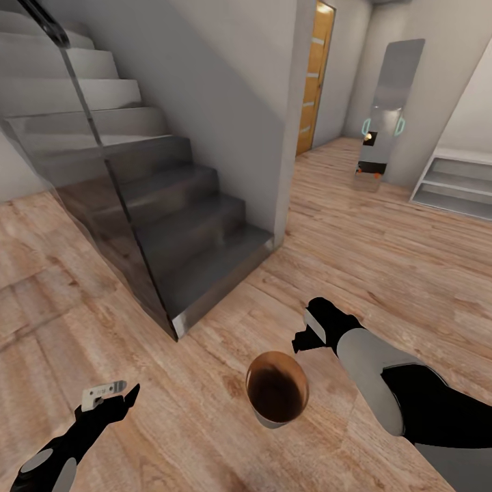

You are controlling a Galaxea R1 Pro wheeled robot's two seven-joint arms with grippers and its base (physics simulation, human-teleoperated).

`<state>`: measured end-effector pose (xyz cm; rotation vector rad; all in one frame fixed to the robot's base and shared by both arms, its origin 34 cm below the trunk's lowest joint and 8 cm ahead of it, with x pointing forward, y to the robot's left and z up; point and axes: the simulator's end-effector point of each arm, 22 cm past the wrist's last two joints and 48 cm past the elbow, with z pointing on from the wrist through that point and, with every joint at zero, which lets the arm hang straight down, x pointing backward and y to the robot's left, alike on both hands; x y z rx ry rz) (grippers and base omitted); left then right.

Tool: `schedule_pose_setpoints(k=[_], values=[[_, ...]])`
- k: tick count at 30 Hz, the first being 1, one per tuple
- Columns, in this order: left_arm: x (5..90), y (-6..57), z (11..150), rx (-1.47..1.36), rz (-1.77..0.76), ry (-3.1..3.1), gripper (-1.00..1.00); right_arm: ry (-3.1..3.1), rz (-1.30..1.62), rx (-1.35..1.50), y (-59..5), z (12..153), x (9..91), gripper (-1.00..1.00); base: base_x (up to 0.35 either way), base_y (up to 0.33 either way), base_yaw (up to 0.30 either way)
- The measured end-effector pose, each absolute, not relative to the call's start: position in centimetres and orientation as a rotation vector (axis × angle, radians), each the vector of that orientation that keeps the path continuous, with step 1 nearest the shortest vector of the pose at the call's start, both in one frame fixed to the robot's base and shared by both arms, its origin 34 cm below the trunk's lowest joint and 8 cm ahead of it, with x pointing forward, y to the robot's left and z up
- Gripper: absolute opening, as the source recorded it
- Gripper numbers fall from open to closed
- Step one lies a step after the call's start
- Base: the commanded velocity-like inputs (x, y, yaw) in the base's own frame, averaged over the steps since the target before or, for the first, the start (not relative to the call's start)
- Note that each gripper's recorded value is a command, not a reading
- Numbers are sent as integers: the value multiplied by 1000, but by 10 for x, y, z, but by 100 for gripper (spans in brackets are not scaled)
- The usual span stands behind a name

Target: Put the three can of soda from the living room inside the tash can in the kitchen.

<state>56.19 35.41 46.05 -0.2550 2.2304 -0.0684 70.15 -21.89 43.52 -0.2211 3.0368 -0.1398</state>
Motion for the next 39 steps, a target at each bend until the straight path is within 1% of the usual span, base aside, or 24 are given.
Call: schedule_pose_setpoints(k=[20,39], values=[[563,354,463,-254,-70,2225,100,3032,-164,-244,-222,435,702,100,3,0,0],[553,354,420,-255,-68,2228,100,3031,-169,-249,-222,394,692,100,0,0,0]])
